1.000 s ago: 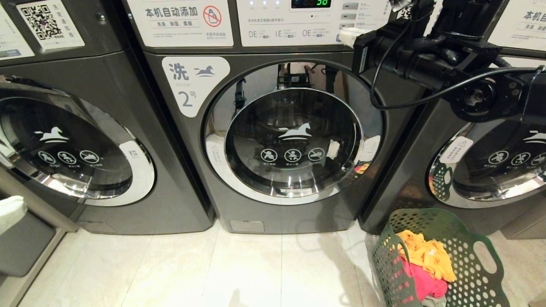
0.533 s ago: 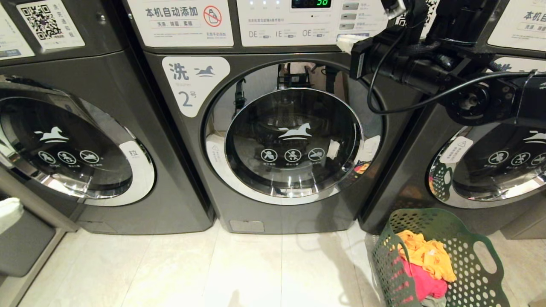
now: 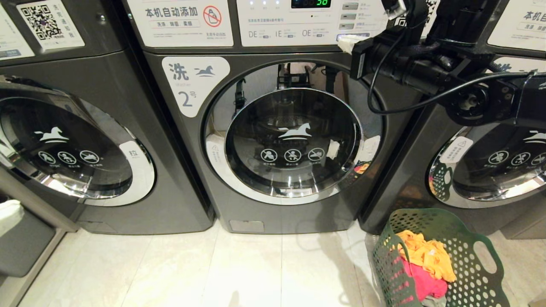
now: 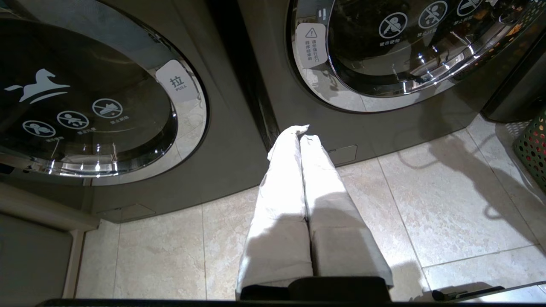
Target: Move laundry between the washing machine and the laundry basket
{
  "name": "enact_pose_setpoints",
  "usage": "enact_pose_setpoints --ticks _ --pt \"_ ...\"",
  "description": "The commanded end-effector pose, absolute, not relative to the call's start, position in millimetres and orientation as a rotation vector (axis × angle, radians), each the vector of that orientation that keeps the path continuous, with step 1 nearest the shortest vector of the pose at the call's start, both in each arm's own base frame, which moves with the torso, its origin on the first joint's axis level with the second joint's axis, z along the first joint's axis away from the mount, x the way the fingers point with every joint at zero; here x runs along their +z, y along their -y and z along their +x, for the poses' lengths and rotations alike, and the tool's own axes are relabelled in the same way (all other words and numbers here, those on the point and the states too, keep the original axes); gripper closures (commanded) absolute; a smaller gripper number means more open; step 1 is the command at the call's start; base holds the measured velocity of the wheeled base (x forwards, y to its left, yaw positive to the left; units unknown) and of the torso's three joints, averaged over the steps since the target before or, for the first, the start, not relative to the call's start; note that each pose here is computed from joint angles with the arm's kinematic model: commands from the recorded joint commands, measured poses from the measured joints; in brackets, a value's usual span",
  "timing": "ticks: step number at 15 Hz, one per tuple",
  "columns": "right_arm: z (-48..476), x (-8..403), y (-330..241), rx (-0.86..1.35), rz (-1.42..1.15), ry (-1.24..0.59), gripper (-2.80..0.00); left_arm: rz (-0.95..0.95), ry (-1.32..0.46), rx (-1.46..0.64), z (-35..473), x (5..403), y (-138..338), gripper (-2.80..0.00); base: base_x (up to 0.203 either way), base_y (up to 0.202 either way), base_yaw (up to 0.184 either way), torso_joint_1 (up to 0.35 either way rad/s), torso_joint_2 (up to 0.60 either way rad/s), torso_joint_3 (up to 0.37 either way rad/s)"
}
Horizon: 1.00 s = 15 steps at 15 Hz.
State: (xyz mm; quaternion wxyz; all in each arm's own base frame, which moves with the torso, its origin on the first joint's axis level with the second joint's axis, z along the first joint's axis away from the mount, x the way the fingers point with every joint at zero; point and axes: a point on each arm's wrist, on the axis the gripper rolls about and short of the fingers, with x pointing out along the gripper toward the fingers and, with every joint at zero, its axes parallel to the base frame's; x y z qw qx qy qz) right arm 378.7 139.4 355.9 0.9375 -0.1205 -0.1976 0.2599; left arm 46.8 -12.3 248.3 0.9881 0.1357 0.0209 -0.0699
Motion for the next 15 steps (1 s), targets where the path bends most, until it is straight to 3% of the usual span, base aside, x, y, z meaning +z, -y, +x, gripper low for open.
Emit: enact_pose_setpoints --ticks 1,15 --pt "381 356 -135 0.520 -0.251 0.405 0.00 0.275 -0.046 -0.141 48 248 13 0.00 0.000 0.000 0.000 0.000 0.00 0.000" --pt "383 354 -120 0.488 -0.262 0.390 0.00 0.279 -0.058 -0.149 51 246 14 0.00 0.000 0.000 0.000 0.000 0.00 0.000"
